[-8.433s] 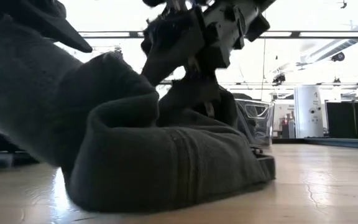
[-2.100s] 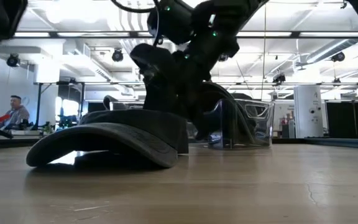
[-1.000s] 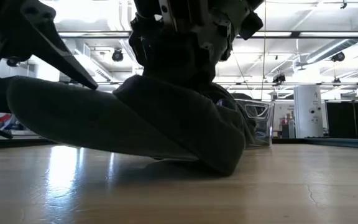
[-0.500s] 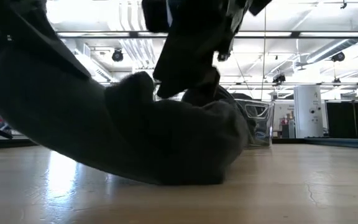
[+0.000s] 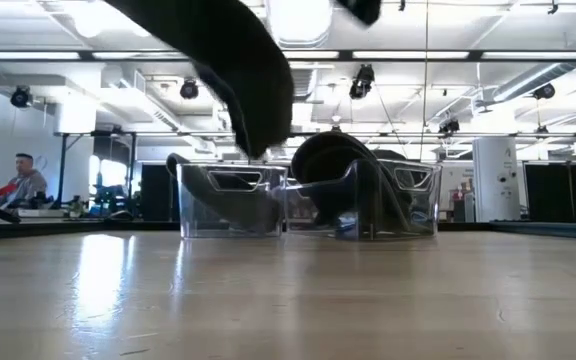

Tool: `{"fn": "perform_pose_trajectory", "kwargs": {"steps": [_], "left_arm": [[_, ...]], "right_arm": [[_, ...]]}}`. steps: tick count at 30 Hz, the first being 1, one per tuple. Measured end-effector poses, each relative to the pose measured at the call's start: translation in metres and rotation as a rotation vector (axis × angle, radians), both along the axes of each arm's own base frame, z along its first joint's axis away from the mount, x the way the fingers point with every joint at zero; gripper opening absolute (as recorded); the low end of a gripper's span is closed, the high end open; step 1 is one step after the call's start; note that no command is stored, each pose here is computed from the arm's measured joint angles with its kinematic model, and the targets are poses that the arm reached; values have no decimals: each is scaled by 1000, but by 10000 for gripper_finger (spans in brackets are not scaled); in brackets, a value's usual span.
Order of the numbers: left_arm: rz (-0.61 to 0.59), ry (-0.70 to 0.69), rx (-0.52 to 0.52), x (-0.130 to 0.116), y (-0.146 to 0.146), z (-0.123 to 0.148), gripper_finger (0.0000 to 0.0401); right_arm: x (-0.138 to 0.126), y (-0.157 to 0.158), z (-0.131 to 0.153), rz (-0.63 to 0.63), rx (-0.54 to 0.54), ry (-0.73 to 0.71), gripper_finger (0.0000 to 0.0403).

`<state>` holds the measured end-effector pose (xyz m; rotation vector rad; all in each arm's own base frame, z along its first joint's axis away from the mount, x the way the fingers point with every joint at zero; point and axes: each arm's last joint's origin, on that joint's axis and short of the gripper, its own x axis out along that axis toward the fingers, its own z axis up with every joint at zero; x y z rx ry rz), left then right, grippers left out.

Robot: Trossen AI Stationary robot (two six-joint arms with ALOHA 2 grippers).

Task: Pick & Place hat
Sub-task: Put the black cap into the left transparent bin

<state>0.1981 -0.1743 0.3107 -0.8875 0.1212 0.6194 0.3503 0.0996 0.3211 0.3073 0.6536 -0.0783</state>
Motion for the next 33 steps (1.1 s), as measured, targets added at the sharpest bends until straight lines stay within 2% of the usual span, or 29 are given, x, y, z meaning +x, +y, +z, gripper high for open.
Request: {"fn": "perform_pose_trajectory", "kwargs": {"steps": [5, 9, 15, 17, 19, 23, 29, 33], "left_arm": [[113, 21, 184, -10, 40, 38, 5], [213, 100, 262, -7, 78, 53, 5], [297, 350, 127, 15, 148, 48, 5], [286, 390, 102, 25, 169, 48, 5], [249, 394, 100, 35, 190, 51, 5], [189, 366, 21, 50, 234, 46, 5], [194, 457, -128, 52, 283, 11, 5], [134, 397, -222, 60, 304, -17, 5]], "right_arm": [[-34, -8, 38, -212, -152, -116, 118], [-50, -12, 50, -292, -179, -141, 118], [-54, -14, 48, -345, -163, -123, 118], [-51, -13, 46, -349, -160, -118, 118], [-48, -12, 42, -358, -150, -111, 118], [-43, -9, 34, -378, -126, -93, 118], [-38, -1, 24, -382, -110, -66, 118], [-36, 4, 20, -374, -114, -54, 118]]}}
